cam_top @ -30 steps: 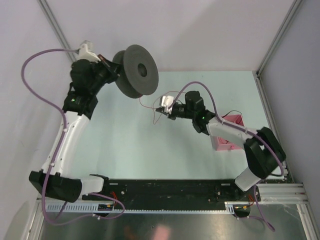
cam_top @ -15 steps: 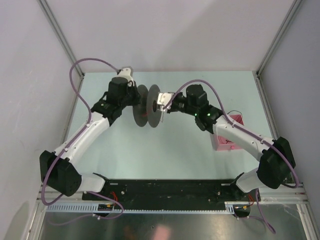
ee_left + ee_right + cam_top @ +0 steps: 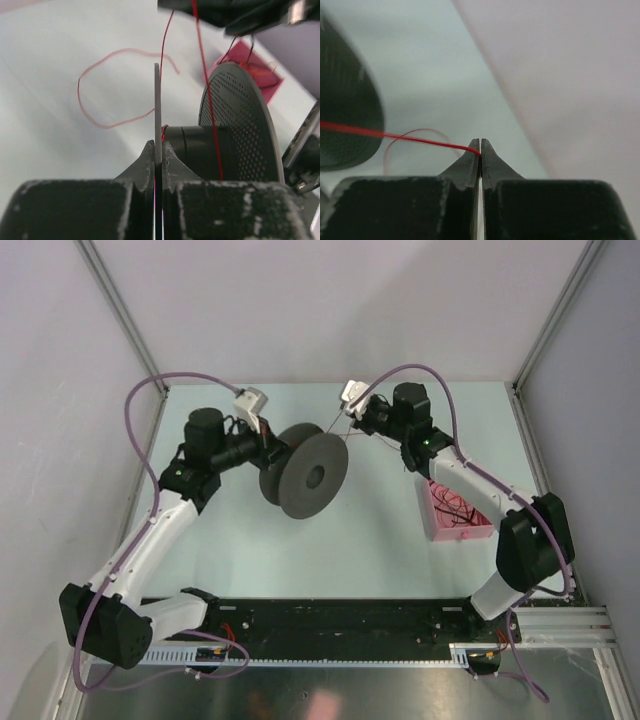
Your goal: Wrap the cables
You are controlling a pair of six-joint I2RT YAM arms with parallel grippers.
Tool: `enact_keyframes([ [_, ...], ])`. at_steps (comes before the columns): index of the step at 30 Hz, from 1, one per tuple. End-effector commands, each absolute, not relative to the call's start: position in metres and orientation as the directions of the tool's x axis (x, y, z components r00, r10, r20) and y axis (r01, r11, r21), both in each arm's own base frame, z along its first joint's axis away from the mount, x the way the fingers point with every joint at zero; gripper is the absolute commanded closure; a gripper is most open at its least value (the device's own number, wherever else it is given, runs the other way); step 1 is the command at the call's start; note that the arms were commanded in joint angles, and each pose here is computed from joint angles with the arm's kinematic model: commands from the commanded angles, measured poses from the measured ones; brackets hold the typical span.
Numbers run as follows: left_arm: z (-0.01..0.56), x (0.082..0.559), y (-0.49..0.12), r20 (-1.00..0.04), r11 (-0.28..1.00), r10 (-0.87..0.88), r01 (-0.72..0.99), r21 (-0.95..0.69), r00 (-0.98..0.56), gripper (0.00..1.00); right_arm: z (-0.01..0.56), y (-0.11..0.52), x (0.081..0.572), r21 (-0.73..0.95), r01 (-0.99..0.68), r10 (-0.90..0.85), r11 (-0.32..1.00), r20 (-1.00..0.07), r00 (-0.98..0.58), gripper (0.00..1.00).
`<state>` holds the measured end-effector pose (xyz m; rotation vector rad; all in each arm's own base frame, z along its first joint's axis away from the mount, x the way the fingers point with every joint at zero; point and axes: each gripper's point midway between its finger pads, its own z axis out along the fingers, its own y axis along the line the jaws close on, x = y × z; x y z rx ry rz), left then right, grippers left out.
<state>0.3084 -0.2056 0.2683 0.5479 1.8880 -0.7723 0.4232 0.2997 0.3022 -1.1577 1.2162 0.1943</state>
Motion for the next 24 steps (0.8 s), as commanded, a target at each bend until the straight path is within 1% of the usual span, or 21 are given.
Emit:
enact_keyframes([
  [1,0.365,0.293,-0.211,-0.954,0.534,-0.129,0.792,-0.297,-0.271,1.0,0.297,0.283,0.436,-0.356,-0.789,-0.276,0.502,-0.93,0.244,0.95],
  [5,0.411,0.295,-0.206,-0.955,0.527,-0.207,0.798,-0.292,-0.213,1.0,0.271,0.288,0.421,-0.172,-0.9,-0.192,0.4,-0.976,0.101,0.79],
  [9,0.448,0.304,-0.196,-0.936,0.543,-0.295,0.772,-0.329,-0.192,1.0,0.261,0.298,0.409,-0.063,-0.941,-0.145,0.333,-0.989,0.015,0.63],
  [12,0.475,0.312,-0.185,-0.917,0.559,-0.373,0.754,-0.346,-0.143,1.0,0.252,0.309,0.402,-0.028,-0.953,-0.136,0.302,-0.991,-0.015,0.54],
  [14,0.485,0.316,-0.179,-0.899,0.562,-0.416,0.738,-0.373,-0.138,1.0,0.247,0.315,0.399,-0.021,-0.957,-0.134,0.288,-0.991,-0.019,0.52],
  [16,0.493,0.319,-0.174,-0.886,0.567,-0.445,0.724,-0.393,-0.132,1.0,0.243,0.322,0.397,-0.021,-0.959,-0.134,0.281,-0.991,-0.017,0.52],
  [21,0.505,0.328,-0.156,-0.851,0.599,-0.514,0.667,-0.444,-0.105,1.0,0.22,0.328,0.393,-0.028,-0.96,-0.171,0.277,-0.985,-0.02,0.56],
  [24,0.507,0.337,-0.141,-0.832,0.635,-0.549,0.611,-0.473,-0.074,1.0,0.201,0.325,0.391,-0.042,-0.96,-0.21,0.277,-0.977,-0.018,0.62],
])
